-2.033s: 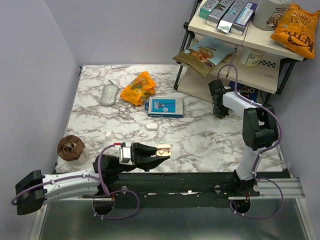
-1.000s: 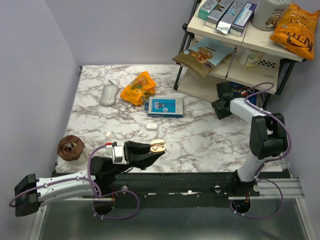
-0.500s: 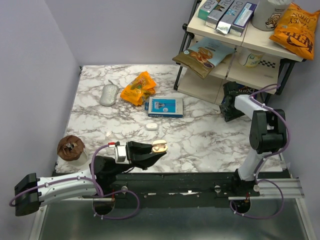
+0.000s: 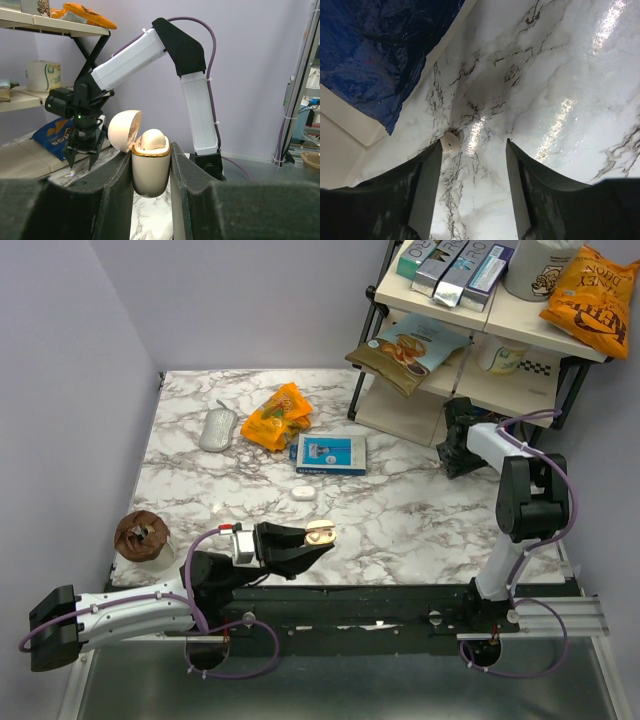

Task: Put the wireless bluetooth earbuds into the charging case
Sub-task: Move the earbud to the center of the board.

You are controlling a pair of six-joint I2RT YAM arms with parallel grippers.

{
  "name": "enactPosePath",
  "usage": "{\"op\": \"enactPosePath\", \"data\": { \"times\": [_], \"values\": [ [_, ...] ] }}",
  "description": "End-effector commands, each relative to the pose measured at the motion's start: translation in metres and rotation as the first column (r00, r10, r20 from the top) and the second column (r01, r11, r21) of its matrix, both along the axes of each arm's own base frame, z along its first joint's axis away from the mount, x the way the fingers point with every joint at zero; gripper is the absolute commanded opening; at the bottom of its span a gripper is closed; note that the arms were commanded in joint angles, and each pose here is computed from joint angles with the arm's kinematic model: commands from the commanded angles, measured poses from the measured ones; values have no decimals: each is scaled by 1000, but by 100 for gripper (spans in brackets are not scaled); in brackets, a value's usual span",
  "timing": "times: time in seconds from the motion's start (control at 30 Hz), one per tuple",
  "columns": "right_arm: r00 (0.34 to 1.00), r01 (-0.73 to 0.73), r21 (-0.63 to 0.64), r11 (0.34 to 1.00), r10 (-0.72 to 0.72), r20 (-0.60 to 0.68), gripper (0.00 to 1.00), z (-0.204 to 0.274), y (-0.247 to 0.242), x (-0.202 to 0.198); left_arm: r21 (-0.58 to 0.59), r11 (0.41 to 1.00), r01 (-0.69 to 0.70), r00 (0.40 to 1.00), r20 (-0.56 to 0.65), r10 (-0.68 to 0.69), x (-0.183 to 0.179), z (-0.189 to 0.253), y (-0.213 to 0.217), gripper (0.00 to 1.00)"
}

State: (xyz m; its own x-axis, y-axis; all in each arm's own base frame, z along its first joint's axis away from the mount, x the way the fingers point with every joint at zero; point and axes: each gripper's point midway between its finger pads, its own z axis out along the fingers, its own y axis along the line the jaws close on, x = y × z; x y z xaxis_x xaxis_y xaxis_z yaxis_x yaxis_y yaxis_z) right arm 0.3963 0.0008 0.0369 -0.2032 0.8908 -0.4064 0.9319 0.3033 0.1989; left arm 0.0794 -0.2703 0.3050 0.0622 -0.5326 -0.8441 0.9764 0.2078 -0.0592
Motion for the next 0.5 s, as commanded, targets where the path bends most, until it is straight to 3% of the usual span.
{"op": "enactPosePath", "data": {
  "times": [0.0,0.47],
  "values": [
    [999,-24,11,1000,24,-32,58,-4,4,4,-17,1000,-4,1000,13,4,-2,5,3,0],
    [986,-111,-20,994,108,-131,49,-11,10,-3,2,1000,-8,1000,18,8,-1,4,2,0]
  ]
}}
